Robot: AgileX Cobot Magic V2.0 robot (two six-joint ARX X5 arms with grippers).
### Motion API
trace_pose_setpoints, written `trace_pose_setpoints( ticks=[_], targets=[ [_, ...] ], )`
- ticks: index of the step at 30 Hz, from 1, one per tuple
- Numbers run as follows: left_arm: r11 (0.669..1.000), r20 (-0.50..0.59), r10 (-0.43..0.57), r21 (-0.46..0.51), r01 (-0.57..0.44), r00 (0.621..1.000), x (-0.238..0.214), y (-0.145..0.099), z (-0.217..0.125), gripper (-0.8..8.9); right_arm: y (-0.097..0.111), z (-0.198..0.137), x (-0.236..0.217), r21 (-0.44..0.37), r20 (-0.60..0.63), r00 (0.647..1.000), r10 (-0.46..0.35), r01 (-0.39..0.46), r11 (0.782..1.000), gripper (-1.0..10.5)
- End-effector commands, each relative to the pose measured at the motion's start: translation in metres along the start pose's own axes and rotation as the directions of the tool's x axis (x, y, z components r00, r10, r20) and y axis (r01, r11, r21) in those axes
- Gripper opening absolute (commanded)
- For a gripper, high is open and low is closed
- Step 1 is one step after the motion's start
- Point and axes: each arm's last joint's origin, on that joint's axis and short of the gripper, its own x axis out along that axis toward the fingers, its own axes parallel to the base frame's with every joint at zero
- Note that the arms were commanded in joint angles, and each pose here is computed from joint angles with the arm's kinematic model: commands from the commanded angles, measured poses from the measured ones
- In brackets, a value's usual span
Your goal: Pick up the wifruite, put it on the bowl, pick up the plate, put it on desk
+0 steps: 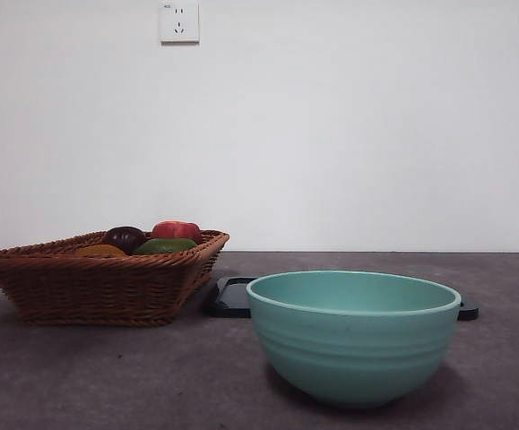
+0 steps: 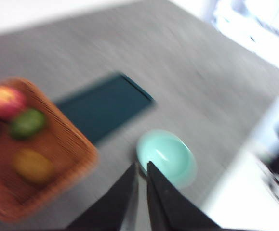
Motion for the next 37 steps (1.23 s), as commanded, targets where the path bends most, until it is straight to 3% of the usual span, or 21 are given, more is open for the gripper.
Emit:
trace_pose_setpoints(
  ticks=[1,4,8,10,12,16,20,25,29,37],
  targets=[
    [0.991,0.138,0.123,0.035,-0.129,0.983,0.014,0.016,-0.008,0.27,0.001,0.003,-0.002,-0.011,0.016,1.0,0.011,-0.01,1.0,0.3],
    [0.945,0.253,0.297,0.061,-0.322,0.921,0.037,0.039,-0.037,0.27,0.001,0.003,-0.002,-0.011,0.016,1.0,0.011,-0.011,1.0,0.3],
    [0.811,0.299,0.564,-0.026,-0.584,0.77,0.067,0.07,-0.091,0.27,0.001,0.003,-0.002,-0.011,0.016,1.0,0.011,-0.01,1.0,0.3],
    [0.76,0.294,0.637,-0.084,-0.645,0.712,0.08,0.08,-0.121,0.27,0.001,0.003,-0.002,-0.011,0.016,1.0,0.011,-0.01,1.0,0.3],
    [0.732,0.281,0.674,-0.131,-0.668,0.683,0.09,0.086,-0.151,0.27,0.001,0.003,-0.002,-0.011,0.016,1.0,0.011,-0.01,1.0,0.3],
    [0.724,0.257,0.686,-0.15,-0.673,0.681,0.102,0.087,-0.198,0.27,0.001,0.003,-0.002,-0.011,0.016,1.0,0.011,-0.01,1.0,0.3],
    [0.723,0.298,0.684,-0.155,-0.673,0.666,0.105,0.084,-0.222,0.27,0.001,0.003,-0.002,-0.011,0.016,1.0,0.011,-0.01,1.0,0.3],
    [0.717,0.271,0.695,-0.195,-0.669,0.666,0.11,0.087,-0.233,0.27,0.001,0.003,-0.002,-0.011,0.016,1.0,0.011,-0.011,1.0,0.3],
    [0.68,0.205,0.733,-0.211,-0.702,0.648,0.11,0.088,-0.239,0.27,0.001,0.003,-0.002,-0.011,0.016,1.0,0.011,-0.01,1.0,0.3],
    [0.679,0.205,0.734,-0.207,-0.705,0.647,0.11,0.088,-0.239,0.27,0.001,0.003,-0.002,-0.011,0.016,1.0,0.011,-0.011,1.0,0.3]
  ],
)
